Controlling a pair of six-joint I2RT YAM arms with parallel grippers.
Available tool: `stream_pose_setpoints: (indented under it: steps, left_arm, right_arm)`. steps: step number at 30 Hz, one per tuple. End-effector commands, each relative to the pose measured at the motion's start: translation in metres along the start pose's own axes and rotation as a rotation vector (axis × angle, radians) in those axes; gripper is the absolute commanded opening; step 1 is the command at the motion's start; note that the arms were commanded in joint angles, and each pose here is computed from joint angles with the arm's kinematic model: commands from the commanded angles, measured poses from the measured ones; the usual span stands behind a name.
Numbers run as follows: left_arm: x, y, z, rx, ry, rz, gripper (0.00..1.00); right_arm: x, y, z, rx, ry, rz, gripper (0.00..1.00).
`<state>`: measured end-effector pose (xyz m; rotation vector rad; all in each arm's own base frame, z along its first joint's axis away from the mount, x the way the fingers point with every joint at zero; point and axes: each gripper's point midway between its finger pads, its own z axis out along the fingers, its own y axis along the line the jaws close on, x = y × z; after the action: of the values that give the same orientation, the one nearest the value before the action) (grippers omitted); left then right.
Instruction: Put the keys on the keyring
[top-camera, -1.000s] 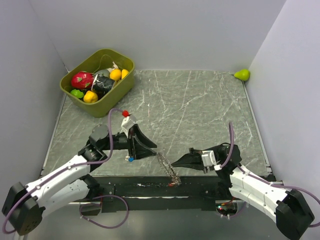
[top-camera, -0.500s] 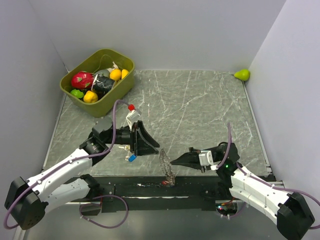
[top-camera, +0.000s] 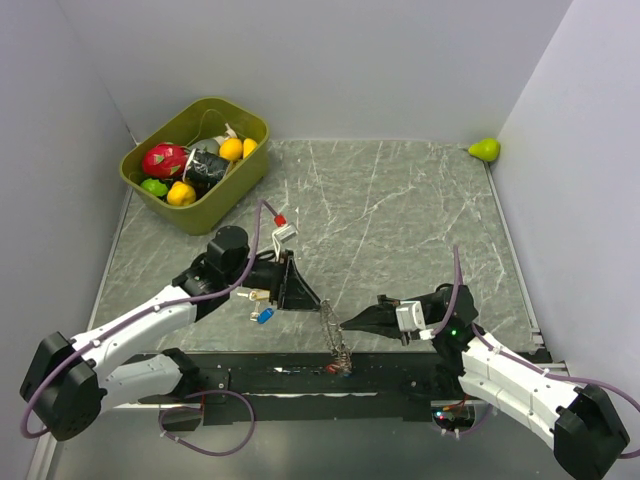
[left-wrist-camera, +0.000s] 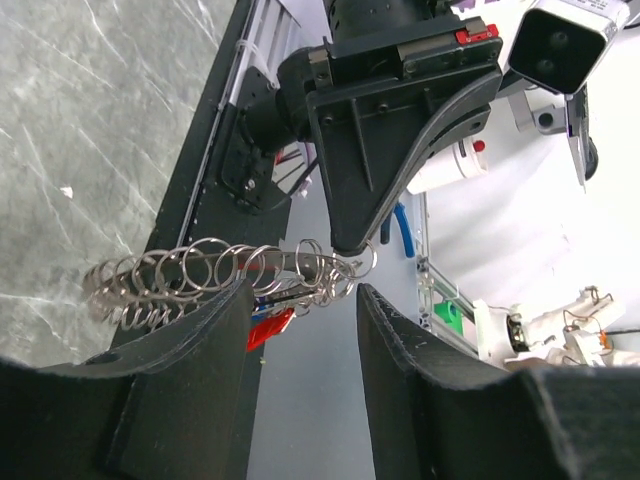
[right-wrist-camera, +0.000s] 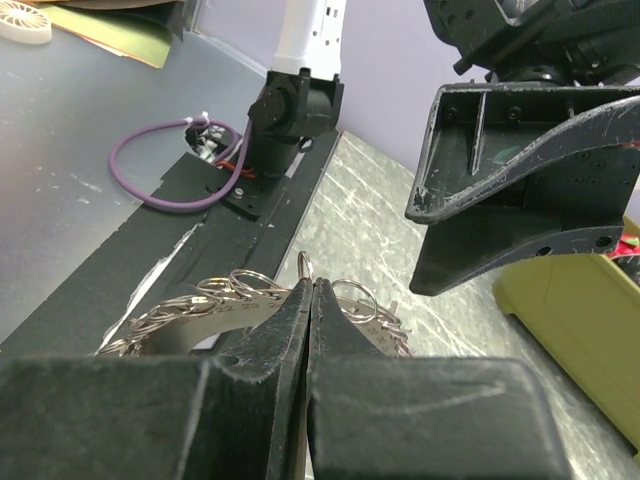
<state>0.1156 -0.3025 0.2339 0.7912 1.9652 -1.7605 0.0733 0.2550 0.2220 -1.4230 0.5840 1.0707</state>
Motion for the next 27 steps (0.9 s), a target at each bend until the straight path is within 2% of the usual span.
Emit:
stream_pose_setpoints:
  steps: [1,16,27]
  left_arm:
    - [-0.004,-0.016,0.001,0.059,0.025,0.057,0.51]
    - [0.002,-0.011,0.012,0.046,0.084,0.036,0.45]
    - [0.01,-0.012,0.022,0.063,0.125,0.035,0.45]
  right_arm:
    - [-0.014,-0.008,0.002,0.017,-0.024,-0.079,0.0]
    - [-0.015,-0.008,0.002,0.013,-0.027,-0.072,0.0]
    - [-0.017,-0.008,0.002,0.013,-0.026,-0.074,0.0]
